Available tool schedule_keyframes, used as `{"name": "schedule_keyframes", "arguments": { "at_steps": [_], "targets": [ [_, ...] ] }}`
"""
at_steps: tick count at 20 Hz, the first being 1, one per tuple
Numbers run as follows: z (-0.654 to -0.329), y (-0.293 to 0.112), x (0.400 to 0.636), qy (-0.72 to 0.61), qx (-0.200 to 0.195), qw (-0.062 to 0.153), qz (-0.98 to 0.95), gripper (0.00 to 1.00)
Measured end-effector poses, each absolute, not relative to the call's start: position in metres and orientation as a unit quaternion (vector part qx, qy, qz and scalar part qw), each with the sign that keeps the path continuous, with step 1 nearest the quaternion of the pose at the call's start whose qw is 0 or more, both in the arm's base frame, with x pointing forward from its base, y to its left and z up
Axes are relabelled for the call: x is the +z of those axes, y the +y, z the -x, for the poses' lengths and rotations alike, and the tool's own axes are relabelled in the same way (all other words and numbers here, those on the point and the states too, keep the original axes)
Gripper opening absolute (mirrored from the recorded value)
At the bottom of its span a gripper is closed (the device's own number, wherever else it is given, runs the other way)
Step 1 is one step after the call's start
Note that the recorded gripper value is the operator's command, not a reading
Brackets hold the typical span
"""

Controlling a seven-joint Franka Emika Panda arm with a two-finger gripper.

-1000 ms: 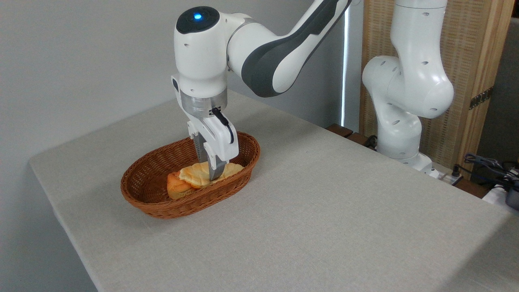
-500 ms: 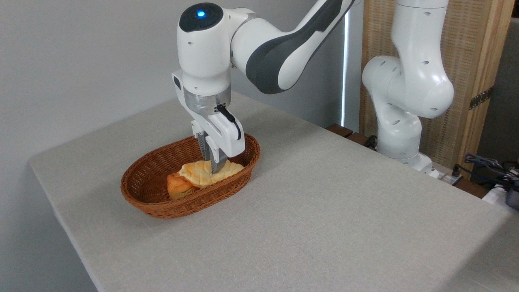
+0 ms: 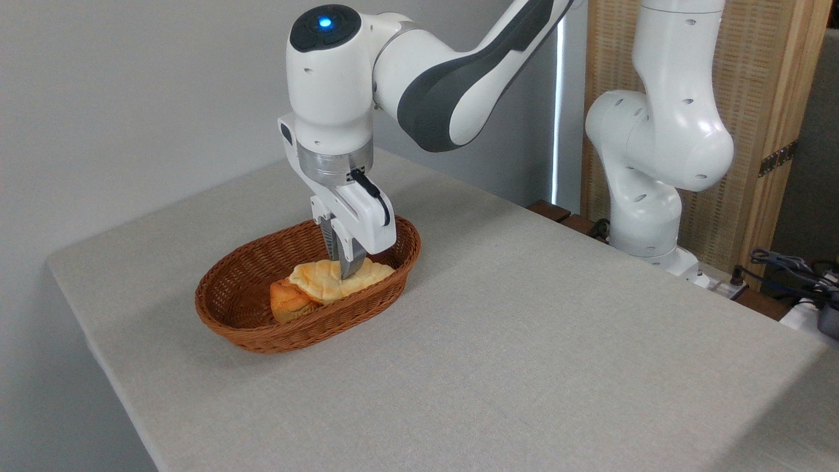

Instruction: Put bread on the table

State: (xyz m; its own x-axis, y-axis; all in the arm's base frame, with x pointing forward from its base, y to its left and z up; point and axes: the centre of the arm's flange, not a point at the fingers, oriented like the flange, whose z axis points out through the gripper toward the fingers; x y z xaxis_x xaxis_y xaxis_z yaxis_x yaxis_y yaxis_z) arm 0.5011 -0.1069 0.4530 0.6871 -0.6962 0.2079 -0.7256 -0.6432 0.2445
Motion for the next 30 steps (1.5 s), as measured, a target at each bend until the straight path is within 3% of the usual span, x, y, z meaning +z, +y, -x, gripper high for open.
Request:
{"name": "schedule_keyframes", "arguments": {
  "at_steps": [11, 14, 19, 24, 25, 27, 28, 30],
  "targets": [
    [-0.502, -0.109, 0.462, -0.395, 0.055, 0.154, -0.904, 0.12],
    [-0.497, -0.118, 0.481, -0.399, 0.049, 0.16, -0.901, 0.12],
    [-0.494, -0.124, 0.534, -0.405, 0.055, 0.166, -0.897, 0.12],
    [-0.503, -0.077, 0.558, -0.374, 0.061, 0.166, -0.91, 0.16],
    [-0.505, -0.062, 0.56, -0.366, 0.063, 0.158, -0.915, 0.26],
    [-0.506, -0.037, 0.561, -0.359, 0.058, 0.13, -0.923, 0.78],
    [-0.506, -0.029, 0.561, -0.36, 0.052, 0.112, -0.925, 0.94],
    [-0.506, -0.019, 0.56, -0.369, 0.036, 0.069, -0.926, 1.0]
  ]
}}
